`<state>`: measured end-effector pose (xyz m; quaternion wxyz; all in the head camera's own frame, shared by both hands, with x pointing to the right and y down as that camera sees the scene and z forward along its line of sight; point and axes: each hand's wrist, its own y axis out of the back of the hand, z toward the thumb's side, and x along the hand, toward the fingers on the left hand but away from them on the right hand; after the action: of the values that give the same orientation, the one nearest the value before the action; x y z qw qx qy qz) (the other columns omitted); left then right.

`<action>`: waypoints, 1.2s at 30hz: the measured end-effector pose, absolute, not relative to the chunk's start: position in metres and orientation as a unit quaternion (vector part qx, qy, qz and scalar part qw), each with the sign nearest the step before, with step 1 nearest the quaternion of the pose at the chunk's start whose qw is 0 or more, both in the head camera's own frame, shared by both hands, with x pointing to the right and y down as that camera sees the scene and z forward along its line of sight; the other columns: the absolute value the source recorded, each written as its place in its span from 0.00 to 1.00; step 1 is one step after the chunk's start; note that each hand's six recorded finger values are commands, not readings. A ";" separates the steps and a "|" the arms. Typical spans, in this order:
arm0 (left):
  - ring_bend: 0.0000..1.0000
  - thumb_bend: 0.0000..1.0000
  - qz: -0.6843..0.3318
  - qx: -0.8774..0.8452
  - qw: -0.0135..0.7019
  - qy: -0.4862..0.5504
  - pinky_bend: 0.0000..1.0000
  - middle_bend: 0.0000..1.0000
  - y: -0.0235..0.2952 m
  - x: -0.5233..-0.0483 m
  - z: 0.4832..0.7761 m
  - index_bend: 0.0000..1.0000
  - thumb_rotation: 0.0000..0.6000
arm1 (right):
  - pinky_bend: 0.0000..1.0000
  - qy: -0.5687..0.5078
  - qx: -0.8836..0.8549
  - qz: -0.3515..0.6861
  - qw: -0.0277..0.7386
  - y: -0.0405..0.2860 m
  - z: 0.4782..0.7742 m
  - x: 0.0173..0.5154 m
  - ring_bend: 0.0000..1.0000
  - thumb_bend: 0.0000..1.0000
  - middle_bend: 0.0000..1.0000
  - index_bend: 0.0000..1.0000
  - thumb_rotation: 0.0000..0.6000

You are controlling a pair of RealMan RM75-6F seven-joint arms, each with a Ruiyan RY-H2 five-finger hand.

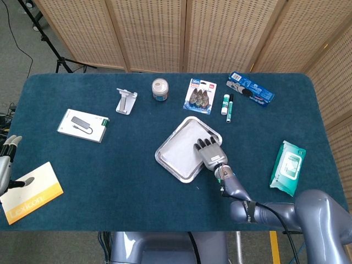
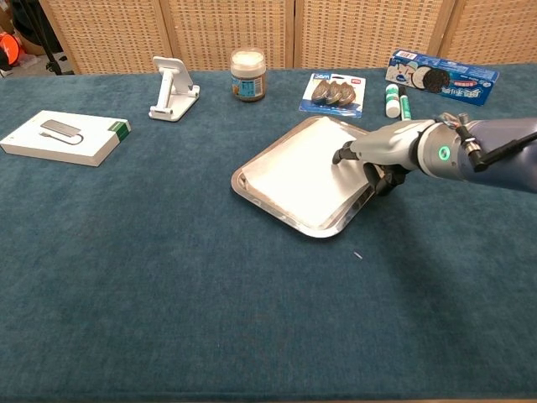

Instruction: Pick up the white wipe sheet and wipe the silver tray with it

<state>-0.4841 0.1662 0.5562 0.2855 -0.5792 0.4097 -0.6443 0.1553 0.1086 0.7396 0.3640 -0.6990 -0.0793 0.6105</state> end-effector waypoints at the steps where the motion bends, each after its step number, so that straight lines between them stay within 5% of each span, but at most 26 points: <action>1: 0.00 0.00 -0.644 -0.579 0.285 0.410 0.00 0.00 0.166 -0.484 0.556 0.00 1.00 | 0.00 -0.078 -0.697 0.611 0.367 0.108 0.740 0.155 0.00 0.98 0.00 0.00 1.00; 31: 0.00 0.00 -0.645 -0.577 0.284 0.413 0.00 0.00 0.166 -0.486 0.556 0.00 1.00 | 0.00 -0.094 -0.693 0.596 0.395 0.097 0.731 0.130 0.00 0.99 0.00 0.00 1.00; 34: 0.00 0.00 -0.644 -0.577 0.284 0.413 0.00 0.00 0.166 -0.486 0.555 0.00 1.00 | 0.00 -0.111 -0.701 0.580 0.400 0.092 0.715 0.127 0.00 0.84 0.00 0.00 1.00; 36: 0.00 0.00 -0.644 -0.578 0.285 0.413 0.00 0.00 0.166 -0.486 0.555 0.00 1.00 | 0.00 -0.126 -0.705 0.564 0.410 0.088 0.699 0.126 0.00 0.47 0.00 0.00 1.00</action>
<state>-0.4862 0.1658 0.5547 0.2853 -0.5776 0.4132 -0.6436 0.1260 0.0884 0.6989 0.4101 -0.7053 -0.1258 0.5644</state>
